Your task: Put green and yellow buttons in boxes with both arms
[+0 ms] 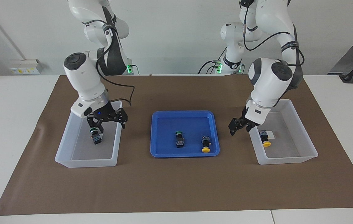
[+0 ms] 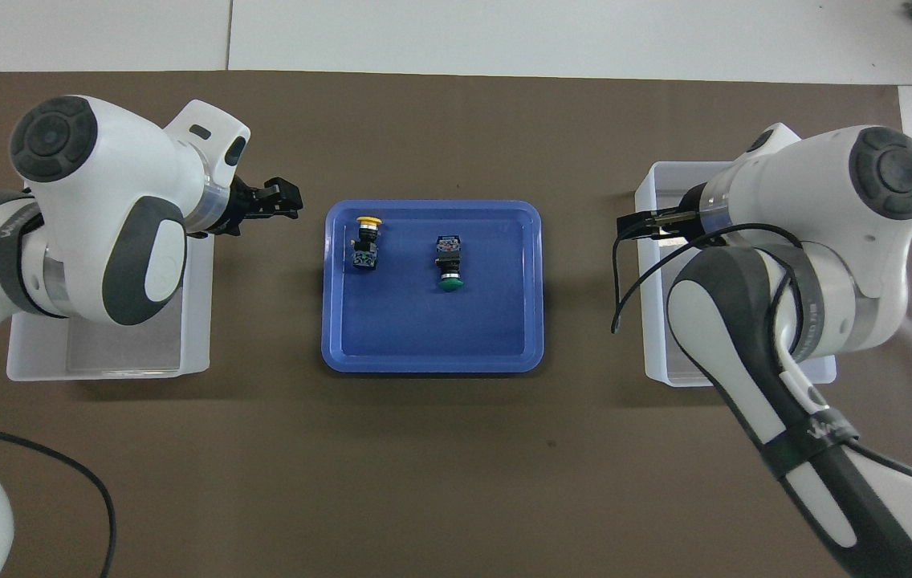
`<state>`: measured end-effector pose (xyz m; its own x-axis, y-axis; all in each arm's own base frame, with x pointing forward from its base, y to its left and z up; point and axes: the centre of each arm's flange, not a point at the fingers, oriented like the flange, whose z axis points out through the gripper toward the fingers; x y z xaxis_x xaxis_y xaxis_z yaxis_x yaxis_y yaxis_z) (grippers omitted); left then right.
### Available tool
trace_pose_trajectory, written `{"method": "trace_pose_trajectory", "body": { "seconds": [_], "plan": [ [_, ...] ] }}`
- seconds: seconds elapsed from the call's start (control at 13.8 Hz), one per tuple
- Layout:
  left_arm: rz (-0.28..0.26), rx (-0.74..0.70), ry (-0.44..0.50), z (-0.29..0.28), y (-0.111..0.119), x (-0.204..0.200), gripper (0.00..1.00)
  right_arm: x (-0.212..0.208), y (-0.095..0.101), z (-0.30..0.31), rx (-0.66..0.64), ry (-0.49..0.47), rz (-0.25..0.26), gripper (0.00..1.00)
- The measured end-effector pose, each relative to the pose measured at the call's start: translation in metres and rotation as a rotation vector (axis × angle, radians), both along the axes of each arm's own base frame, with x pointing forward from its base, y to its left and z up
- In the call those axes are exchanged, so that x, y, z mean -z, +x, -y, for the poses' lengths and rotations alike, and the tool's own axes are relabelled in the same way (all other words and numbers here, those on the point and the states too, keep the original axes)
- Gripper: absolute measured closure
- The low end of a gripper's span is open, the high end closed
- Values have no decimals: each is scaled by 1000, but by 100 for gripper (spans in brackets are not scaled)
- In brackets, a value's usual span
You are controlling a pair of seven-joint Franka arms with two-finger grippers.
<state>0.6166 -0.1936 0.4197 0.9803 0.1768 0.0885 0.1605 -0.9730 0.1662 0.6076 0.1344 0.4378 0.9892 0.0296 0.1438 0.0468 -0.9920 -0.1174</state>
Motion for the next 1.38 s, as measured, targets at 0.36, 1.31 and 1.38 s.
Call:
{"method": "trace_pose_trajectory", "body": {
  "seconds": [0.36,1.31,1.38],
  "plan": [
    [58,142,-9,58,-21,34,13,14,-19,-87,107,98,-35,0],
    [105,227,-12,92,-32,115,59,61,-11,-131,137,181,45,0],
    [105,225,-11,92,-32,115,59,68,-11,-139,132,184,60,0]
  ]
}}
